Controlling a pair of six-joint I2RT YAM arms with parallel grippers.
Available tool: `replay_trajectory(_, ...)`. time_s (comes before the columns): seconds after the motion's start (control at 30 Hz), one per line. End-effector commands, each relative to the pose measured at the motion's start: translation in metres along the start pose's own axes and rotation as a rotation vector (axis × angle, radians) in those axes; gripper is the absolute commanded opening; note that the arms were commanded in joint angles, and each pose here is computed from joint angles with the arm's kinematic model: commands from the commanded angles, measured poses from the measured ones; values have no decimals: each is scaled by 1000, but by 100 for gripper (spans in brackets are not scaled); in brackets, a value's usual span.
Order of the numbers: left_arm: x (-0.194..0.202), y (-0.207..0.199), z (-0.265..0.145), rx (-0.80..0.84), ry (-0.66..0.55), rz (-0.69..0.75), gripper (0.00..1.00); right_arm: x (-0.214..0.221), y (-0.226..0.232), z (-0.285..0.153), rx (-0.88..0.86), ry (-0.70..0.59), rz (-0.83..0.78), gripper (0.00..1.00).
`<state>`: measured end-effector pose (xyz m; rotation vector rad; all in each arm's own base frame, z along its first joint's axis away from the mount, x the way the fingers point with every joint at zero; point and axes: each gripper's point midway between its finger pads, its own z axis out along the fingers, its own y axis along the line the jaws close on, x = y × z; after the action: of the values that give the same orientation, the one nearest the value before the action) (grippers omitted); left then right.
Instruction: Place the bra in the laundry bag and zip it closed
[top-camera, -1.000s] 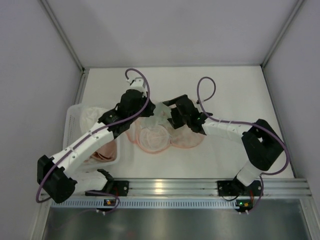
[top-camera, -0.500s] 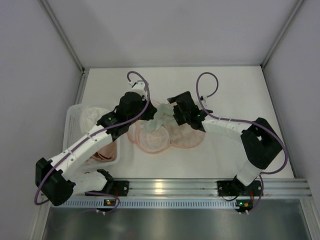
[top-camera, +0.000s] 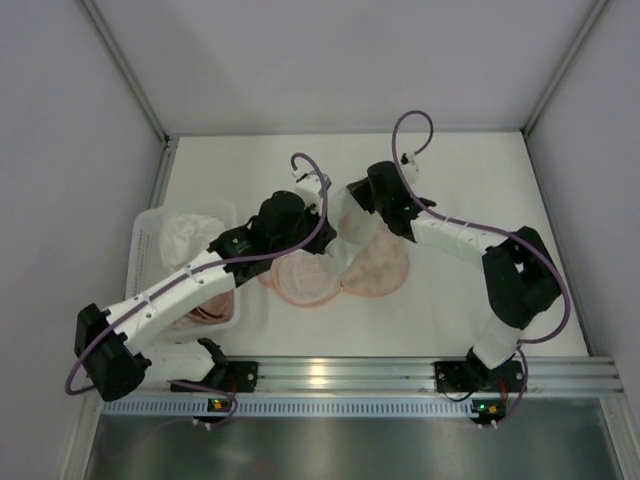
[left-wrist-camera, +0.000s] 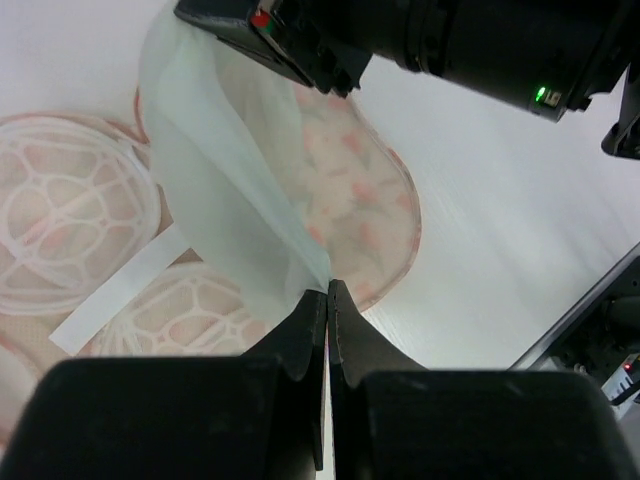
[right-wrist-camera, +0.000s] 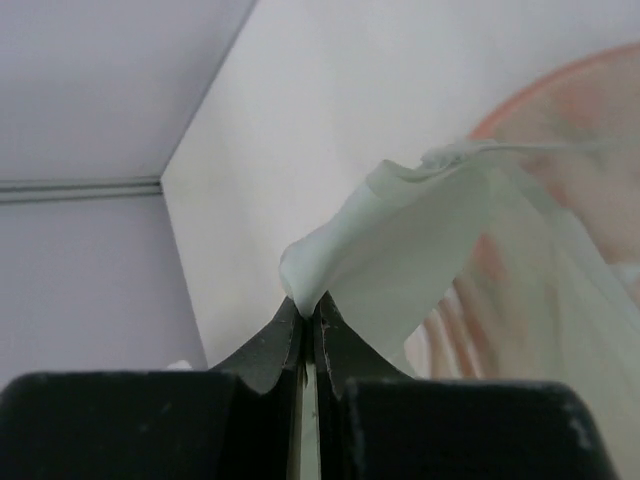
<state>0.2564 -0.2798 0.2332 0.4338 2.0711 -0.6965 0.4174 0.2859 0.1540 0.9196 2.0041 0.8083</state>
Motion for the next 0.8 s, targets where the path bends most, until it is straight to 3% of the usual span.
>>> replay_trajectory(0.0, -20, -9, 6, -13, -35, 69, 0, -17, 66, -8, -280, 7, -138, 0)
replay_trajectory(0.1, -28, -12, 10, -75, -46, 130, 0, -19, 88, -13, -451, 68, -171, 0)
replay_trajectory(0.47, -38, -21, 28, -371, 13, 348, 0, -3, 99, 3, -602, 238, -293, 0)
replay_trajectory(0.67, 10, -38, 51, -400, 148, 452, 0, 1, 71, 0, -591, 266, -344, 0)
replay_trajectory(0.77, 31, -55, 64, -339, 197, 444, 26, -4, 55, 2, -607, 309, -340, 0)
